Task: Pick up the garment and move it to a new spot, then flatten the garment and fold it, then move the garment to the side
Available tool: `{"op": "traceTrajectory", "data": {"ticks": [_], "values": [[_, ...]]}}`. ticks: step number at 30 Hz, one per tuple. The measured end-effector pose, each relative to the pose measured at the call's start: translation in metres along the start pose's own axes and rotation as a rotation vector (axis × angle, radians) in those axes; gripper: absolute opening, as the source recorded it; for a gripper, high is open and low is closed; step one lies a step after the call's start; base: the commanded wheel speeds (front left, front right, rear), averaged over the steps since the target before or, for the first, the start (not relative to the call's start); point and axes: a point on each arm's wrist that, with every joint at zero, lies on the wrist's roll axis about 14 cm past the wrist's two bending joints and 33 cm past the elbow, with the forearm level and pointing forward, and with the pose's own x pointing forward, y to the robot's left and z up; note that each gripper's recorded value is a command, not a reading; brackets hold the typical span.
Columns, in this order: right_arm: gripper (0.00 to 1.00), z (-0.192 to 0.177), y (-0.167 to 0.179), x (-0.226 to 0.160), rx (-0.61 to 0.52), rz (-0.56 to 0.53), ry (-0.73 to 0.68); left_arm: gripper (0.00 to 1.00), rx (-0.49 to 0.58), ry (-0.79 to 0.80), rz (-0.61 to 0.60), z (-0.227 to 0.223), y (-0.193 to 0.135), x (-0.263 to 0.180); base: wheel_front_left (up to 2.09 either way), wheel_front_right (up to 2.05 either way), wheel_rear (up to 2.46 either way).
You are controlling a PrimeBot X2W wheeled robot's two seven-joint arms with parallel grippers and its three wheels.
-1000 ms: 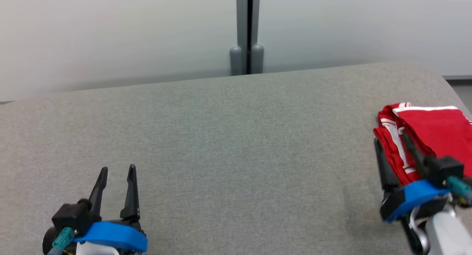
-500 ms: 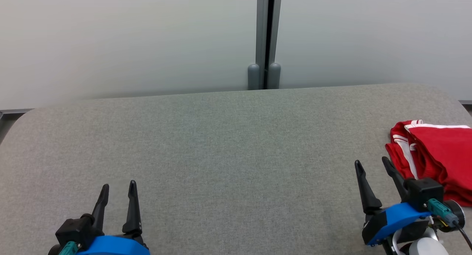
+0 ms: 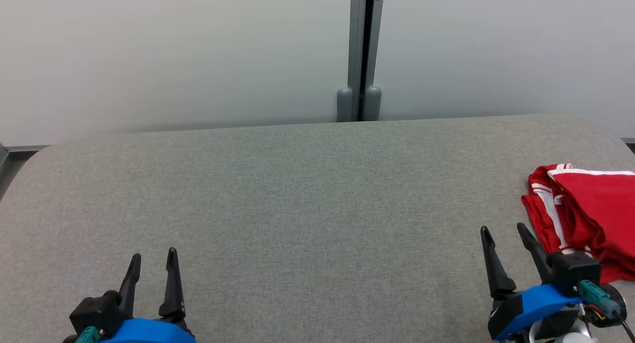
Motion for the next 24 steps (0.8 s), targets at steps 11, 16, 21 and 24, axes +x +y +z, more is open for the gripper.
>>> {"op": "traceTrajectory", "data": {"ticks": [11, 16, 21, 24], "values": [[1.00, -0.003, 0.003, -0.002, 0.010, 0.003, 0.006, 1.00, -0.002, 0.002, -0.007, 0.000, 0.000, 0.002, 0.00, 0.00, 0.00], [1.00, -0.004, 0.003, -0.003, 0.011, 0.002, 0.009, 1.00, -0.001, 0.007, -0.011, -0.002, -0.001, 0.003, 0.00, 0.00, 0.00], [0.00, -0.020, 0.003, -0.007, 0.020, -0.003, 0.058, 0.00, -0.016, 0.061, 0.003, -0.020, 0.001, -0.005, 0.00, 0.00, 0.00], [0.00, -0.032, 0.002, -0.011, 0.026, -0.007, 0.098, 0.00, -0.026, 0.102, 0.019, -0.034, 0.003, -0.012, 0.00, 0.00, 0.00]]}}
